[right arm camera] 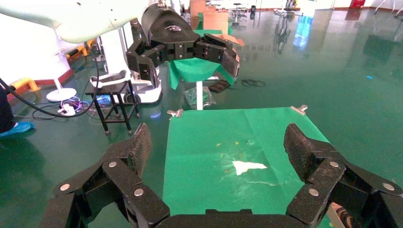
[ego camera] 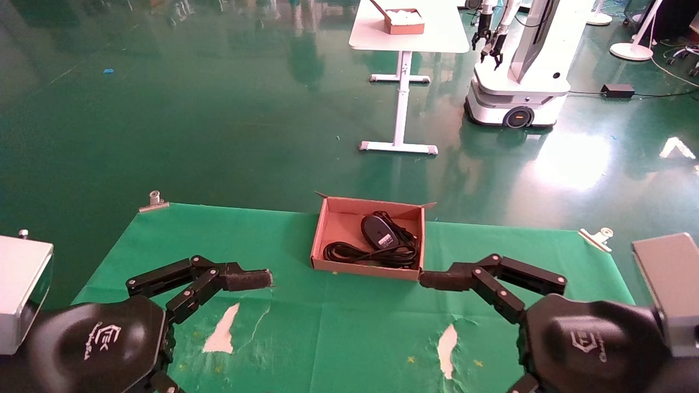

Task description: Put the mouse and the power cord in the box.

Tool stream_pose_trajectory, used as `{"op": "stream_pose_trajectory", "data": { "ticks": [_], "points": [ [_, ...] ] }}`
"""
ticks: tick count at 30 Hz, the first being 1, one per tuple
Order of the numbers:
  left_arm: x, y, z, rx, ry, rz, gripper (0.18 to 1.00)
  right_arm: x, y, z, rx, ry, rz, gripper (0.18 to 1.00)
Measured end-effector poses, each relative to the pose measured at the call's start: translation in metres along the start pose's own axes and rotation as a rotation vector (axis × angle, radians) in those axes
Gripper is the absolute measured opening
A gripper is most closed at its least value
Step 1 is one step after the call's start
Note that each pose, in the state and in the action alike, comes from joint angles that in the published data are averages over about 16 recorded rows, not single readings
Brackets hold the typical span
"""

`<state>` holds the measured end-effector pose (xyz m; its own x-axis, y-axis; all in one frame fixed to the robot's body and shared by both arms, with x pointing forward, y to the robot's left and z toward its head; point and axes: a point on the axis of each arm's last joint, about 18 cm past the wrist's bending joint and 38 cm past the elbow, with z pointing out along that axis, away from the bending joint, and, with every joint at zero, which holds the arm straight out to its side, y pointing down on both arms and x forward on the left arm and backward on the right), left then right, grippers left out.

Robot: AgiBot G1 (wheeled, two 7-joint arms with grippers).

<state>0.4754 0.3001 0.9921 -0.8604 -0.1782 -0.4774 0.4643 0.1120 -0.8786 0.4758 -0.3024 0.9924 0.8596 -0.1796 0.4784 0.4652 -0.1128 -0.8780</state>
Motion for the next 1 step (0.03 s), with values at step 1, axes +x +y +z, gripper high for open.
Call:
{"op": "stream_pose_trajectory", "data": {
  "ticks": [1],
  "points": [
    [0.0,0.0,0.0,0.0,0.0,0.0,1.001,0.0,0.0,0.0,0.0,0.0,0.0,1.001]
  ]
}}
